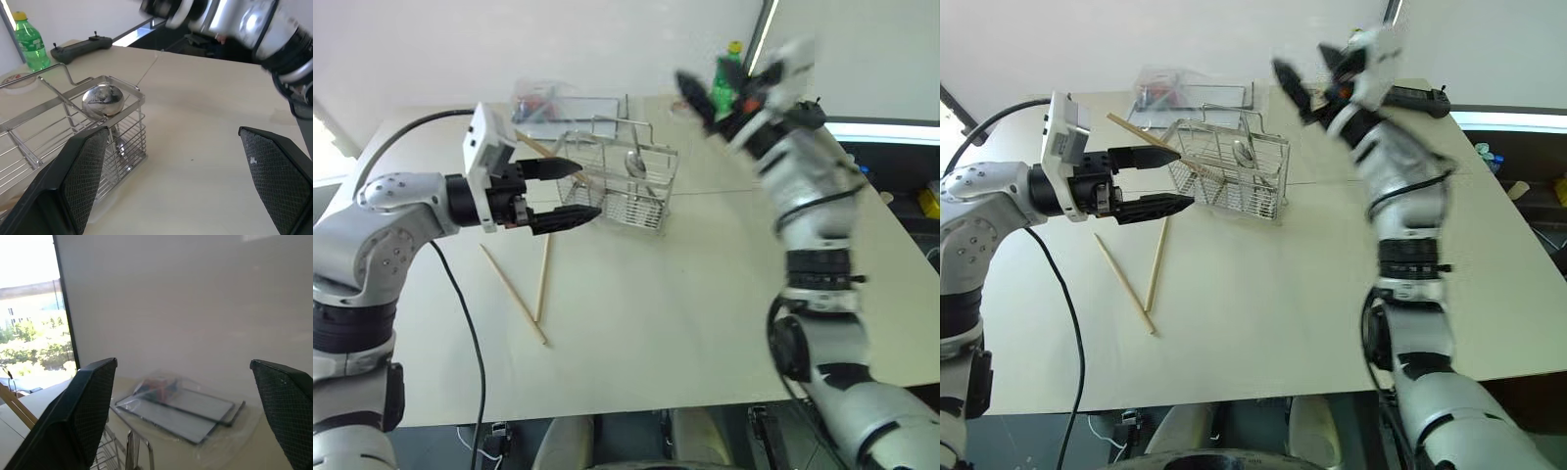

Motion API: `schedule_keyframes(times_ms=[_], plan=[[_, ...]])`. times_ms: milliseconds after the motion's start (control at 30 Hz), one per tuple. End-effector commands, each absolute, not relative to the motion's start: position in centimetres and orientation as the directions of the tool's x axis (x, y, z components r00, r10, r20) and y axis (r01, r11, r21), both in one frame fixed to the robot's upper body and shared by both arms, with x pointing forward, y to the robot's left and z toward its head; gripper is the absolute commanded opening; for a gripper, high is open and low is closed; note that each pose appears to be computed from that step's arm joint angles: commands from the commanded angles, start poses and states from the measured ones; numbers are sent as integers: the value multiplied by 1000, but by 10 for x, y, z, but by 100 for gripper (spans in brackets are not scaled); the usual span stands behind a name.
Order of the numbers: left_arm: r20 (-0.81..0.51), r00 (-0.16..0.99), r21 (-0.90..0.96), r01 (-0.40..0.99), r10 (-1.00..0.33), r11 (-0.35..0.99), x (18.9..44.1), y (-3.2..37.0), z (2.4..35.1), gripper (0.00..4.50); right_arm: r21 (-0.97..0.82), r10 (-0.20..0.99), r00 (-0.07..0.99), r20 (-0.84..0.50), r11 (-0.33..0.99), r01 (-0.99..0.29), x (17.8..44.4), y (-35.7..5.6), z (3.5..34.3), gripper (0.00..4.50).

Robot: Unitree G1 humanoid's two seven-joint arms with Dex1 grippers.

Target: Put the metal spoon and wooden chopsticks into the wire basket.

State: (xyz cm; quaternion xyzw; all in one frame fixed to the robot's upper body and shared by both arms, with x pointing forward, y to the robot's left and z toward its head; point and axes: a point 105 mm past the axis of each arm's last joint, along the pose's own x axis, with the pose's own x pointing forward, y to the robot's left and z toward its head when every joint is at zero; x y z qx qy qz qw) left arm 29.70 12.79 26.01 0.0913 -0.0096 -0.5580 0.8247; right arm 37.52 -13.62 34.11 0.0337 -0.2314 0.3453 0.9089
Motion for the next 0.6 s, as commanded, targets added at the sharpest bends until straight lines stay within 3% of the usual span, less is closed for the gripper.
schedule_keyframes(times_ms=[33, 167, 233, 333, 600], plan=[[-45, 404, 213, 897, -914, 386, 295, 135, 279, 450, -243, 784, 504, 362, 601, -761, 323, -138, 359, 445], [-22, 452, 220, 872, -892, 436, 295, 145, 287, 450, -368, 896, 431, 102, 437, -821, 287, -140, 328, 445], [-23, 478, 238, 855, -878, 460, 289, 152, 292, 450, -366, 940, 334, -73, 286, -886, 255, -140, 302, 445], [-9, 521, 222, 834, -854, 506, 279, 161, 298, 450, -329, 943, 246, -225, 165, -930, 228, -139, 272, 445], [-33, 707, 126, 704, -707, 699, 259, 210, 291, 450, -295, 921, 269, -281, 184, -938, 225, -132, 232, 445]])
